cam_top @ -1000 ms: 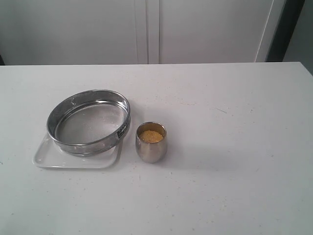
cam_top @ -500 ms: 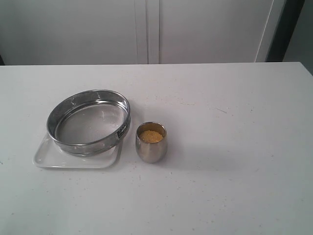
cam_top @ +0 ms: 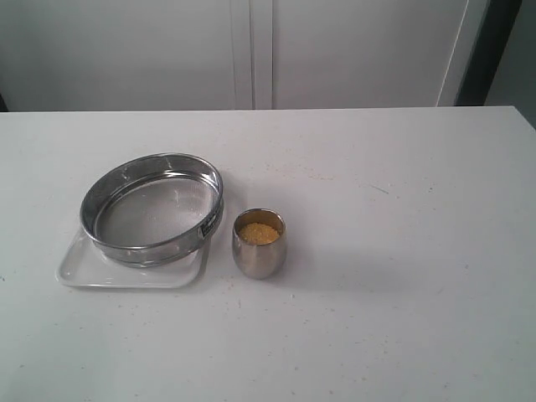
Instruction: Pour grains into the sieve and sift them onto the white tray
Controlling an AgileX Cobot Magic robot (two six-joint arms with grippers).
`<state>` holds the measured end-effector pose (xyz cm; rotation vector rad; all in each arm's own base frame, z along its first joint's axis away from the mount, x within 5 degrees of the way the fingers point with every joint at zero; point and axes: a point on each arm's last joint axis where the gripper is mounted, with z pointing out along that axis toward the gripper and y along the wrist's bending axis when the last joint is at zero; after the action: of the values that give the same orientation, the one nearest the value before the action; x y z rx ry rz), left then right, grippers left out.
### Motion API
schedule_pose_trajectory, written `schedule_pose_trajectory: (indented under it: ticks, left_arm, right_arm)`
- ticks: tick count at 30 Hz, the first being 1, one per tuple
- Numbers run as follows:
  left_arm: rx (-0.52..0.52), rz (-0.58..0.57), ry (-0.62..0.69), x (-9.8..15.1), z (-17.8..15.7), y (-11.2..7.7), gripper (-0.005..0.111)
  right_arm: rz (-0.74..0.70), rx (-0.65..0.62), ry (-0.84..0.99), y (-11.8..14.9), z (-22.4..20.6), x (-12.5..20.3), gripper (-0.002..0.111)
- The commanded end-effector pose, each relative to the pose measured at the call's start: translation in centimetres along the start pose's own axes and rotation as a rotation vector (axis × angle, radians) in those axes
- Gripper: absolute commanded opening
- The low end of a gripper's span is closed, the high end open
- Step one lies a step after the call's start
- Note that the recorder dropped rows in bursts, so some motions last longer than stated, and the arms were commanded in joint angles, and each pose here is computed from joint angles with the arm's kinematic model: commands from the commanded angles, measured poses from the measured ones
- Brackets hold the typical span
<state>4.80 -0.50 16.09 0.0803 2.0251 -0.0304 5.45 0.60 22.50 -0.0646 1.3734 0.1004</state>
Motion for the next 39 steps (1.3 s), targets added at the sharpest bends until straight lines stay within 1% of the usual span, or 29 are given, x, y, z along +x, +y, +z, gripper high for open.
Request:
schedule_pose_trajectory:
  ticks: [1, 11, 16, 19, 27, 30, 39]
  left_arm:
    - [0.008, -0.004, 0.012, 0.3, 0.1, -0.1, 0.0]
    - [0.008, -0.004, 0.012, 0.3, 0.1, -0.1, 0.0]
    - [0.008, -0.004, 0.012, 0.3, 0.1, -0.1, 0.0]
    - [0.008, -0.004, 0.012, 0.3, 0.1, -0.1, 0.0]
    - [0.008, -0.004, 0.012, 0.3, 0.1, -0.1, 0.0]
    - [0.008, -0.004, 0.012, 0.3, 0.1, -0.1, 0.0]
    - [0.008, -0.004, 0.012, 0.3, 0.1, -0.1, 0.0]
  right_arm:
    - [-0.045, 0.001, -0.011, 0.0, 0.0, 0.1, 0.0]
    - [-0.057, 0.0, -0.041, 0.0, 0.0, -0.3, 0.0]
    - [-0.057, 0.002, -0.09, 0.0, -0.1, -2.4, 0.0]
    - [-0.057, 0.002, -0.078, 0.0, 0.4, -3.6, 0.0]
    - [-0.056, 0.001, 0.025, 0.1, 3.8, -6.1, 0.0]
    - [-0.055, -0.004, 0.014, 0.1, 5.4, -6.6, 0.0]
    - [-0.051, -0.018, 0.012, 0.2, 9.7, -6.2, 0.0]
